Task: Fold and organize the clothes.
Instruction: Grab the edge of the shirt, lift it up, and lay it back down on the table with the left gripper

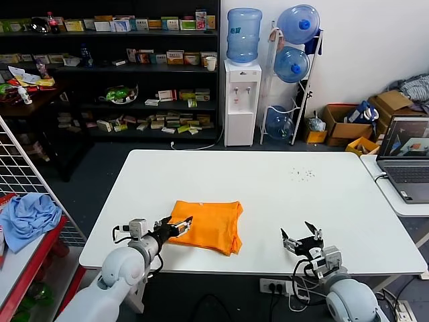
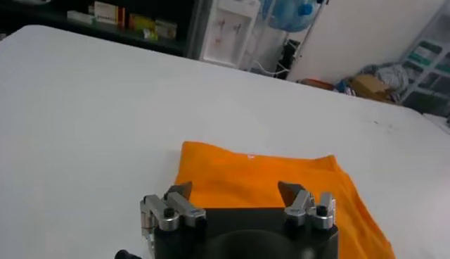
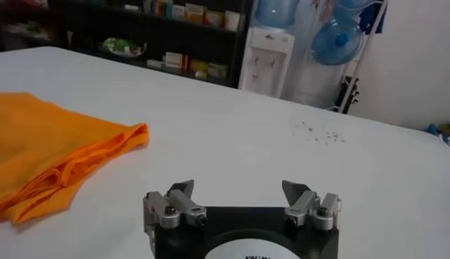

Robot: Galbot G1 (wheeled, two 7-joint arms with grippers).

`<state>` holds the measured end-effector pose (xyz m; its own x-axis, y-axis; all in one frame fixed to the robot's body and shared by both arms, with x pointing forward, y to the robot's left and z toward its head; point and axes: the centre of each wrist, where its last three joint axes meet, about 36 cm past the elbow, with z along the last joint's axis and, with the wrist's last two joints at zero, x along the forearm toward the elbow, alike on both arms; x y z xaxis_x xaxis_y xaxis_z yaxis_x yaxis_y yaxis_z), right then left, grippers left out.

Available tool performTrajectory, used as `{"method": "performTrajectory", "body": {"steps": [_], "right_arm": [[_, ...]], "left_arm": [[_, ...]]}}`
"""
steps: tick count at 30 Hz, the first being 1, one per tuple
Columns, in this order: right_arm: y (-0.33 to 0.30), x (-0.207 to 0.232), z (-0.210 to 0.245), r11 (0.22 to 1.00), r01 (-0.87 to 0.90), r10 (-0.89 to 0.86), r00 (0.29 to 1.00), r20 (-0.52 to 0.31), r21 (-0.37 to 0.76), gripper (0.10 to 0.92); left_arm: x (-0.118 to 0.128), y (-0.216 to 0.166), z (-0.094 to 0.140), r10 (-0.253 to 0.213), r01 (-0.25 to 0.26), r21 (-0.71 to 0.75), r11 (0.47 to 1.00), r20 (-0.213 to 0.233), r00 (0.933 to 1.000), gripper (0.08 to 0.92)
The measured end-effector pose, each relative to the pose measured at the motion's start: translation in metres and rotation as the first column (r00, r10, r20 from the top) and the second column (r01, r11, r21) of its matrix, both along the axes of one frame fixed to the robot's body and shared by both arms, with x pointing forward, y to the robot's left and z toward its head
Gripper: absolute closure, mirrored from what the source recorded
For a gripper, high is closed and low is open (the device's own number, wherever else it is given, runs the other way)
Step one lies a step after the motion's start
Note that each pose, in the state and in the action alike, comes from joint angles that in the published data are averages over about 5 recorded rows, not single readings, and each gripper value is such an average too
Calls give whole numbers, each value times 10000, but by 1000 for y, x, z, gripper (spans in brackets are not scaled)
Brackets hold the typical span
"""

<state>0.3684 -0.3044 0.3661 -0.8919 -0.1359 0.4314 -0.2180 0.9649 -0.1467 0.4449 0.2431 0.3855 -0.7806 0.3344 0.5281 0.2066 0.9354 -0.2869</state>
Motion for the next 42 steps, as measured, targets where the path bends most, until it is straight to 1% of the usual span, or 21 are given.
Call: {"method": "performTrajectory", "body": {"steps": [5,11,18,23,26,35,42], "right_arm": [[-3,-1,-1,10000,-58,58,10000,-13,1,200],[-3,-2,-3,10000,-78,78,10000,-30,21,200],[-5,-2,-3,10000,-40,40,10000,-12,8,200],[-5,-1,0,10000,-37,37,10000,31,29,200],[-5,0,1,10000,-47,47,10000,50,52,200],[-4,1,4,9999,-28,27,10000,82,101,200],[-3,0,5,9999,3,-4,10000,86,108,200]], "left_arm": [[16,26,-7,-92,91,-13,10000,-432,9990,177],[33,45,-16,-206,188,-218,9996,-822,9964,177],[47,54,-23,-306,251,-512,9984,-1102,9934,177],[51,54,-27,-449,361,-720,9968,-1241,9913,188],[51,52,-29,-582,472,-842,9953,-1335,9893,250],[47,46,-34,-895,726,-1117,9911,-1541,9840,509],[42,40,-33,-1032,847,-1228,9888,-1534,9828,717]]}}
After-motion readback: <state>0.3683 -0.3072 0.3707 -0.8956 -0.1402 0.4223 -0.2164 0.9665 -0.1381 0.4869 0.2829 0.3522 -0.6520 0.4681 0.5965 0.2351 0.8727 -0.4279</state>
